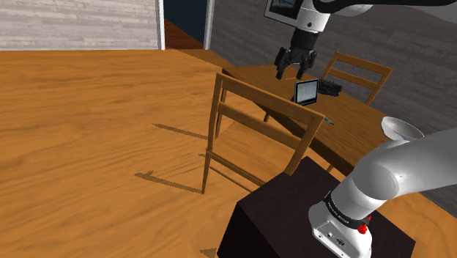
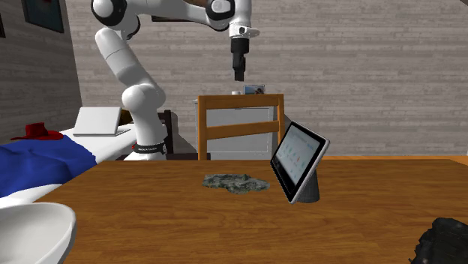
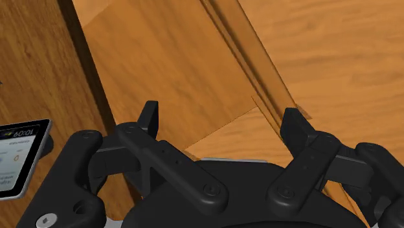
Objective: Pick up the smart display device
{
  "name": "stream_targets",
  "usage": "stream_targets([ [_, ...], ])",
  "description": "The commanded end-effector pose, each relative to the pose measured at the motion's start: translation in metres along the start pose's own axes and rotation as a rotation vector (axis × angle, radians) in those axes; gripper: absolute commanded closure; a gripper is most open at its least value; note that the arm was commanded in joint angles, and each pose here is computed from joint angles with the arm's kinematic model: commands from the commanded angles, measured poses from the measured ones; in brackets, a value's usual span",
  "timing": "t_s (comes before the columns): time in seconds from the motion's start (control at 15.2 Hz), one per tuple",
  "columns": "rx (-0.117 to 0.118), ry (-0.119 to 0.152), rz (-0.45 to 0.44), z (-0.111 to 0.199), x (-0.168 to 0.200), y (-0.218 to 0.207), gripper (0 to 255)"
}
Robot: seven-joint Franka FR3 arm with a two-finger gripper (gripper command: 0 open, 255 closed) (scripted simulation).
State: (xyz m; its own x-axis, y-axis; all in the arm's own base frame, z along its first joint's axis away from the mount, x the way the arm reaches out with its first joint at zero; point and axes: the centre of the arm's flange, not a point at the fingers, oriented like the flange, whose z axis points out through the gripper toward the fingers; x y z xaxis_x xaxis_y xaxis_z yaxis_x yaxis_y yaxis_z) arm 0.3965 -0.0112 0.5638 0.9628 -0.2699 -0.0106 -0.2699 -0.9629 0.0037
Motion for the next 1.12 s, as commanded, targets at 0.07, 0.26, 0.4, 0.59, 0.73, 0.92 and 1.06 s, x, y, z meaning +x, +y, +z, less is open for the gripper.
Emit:
stream_targets([
  [0.07,-0.029,-0.024,0.119,0.013,0.038,0.006,0],
  [0.26,-0.058,-0.048,0.236,0.025,0.076,0.02,0],
  [0.4,-0.077,-0.064,0.314,0.033,0.1,0.032,0],
  [0.59,-0.106,-0.087,0.431,0.045,0.134,0.053,0],
  [0.73,-0.125,-0.103,0.509,0.054,0.155,0.07,0],
  [0.92,-0.154,-0.127,0.626,0.066,0.184,0.098,0],
  [1.06,-0.173,-0.142,0.703,0.074,0.201,0.119,0],
])
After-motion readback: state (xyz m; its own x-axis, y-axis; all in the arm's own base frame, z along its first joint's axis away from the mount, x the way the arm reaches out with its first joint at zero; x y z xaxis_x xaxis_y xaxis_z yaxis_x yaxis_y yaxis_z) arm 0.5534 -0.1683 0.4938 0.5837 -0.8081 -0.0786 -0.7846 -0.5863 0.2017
